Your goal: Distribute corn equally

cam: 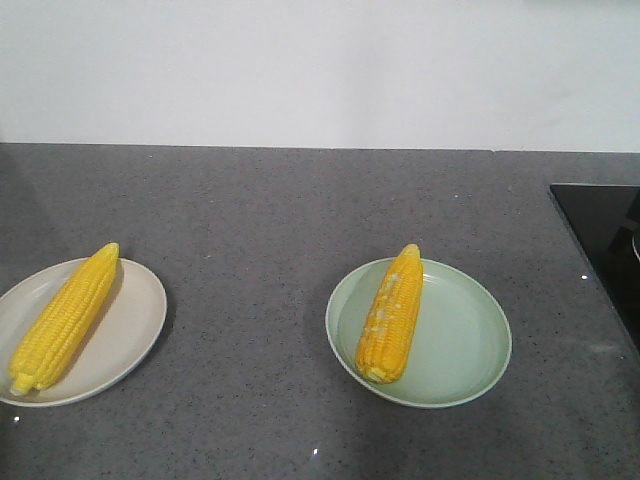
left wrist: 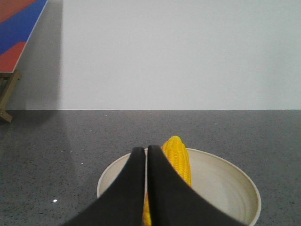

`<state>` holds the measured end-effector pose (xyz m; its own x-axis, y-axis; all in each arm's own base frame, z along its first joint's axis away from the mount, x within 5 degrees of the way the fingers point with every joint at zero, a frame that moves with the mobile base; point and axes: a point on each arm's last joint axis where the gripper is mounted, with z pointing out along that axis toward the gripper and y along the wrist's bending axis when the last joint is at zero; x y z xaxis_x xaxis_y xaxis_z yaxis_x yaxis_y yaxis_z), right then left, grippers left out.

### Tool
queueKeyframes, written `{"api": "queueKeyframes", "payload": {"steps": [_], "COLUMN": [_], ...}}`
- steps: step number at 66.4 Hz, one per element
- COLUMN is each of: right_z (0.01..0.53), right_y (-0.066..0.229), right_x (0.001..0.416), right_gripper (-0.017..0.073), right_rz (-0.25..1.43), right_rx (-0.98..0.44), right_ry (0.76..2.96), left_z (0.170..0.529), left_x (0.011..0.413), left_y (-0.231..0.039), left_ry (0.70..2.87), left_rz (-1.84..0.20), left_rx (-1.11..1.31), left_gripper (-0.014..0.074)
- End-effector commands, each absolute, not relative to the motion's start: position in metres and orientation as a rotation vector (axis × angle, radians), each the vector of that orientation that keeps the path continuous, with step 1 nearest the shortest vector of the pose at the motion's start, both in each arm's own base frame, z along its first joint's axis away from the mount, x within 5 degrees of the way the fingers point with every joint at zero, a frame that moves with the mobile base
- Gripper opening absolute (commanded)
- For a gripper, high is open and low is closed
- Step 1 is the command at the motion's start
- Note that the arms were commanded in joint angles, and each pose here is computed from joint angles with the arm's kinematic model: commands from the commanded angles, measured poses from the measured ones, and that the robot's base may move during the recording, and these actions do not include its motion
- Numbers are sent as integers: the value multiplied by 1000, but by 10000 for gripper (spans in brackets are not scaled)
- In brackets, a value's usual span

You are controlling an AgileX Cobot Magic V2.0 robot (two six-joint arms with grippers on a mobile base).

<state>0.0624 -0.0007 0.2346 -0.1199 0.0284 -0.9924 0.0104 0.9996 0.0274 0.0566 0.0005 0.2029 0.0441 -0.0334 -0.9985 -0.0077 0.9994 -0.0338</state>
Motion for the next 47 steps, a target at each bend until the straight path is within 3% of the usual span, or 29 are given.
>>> {"api": "queueKeyframes", "payload": {"steps": [1,47], "right_z": [244,201], "right_y": [-1,-3], "right_x": [61,56], "right_gripper": [-10,-10], "right_rz": [15,-6], "right_rx": [32,76], "right_ry": [1564,1510], "left_z": [216,216], "left_x": [54,54], "left_y": [1,1], "left_ry": [1424,1425], "left_rz": [-24,-24], "left_rx": [-35,-35], "left_gripper": [-7,-8]}}
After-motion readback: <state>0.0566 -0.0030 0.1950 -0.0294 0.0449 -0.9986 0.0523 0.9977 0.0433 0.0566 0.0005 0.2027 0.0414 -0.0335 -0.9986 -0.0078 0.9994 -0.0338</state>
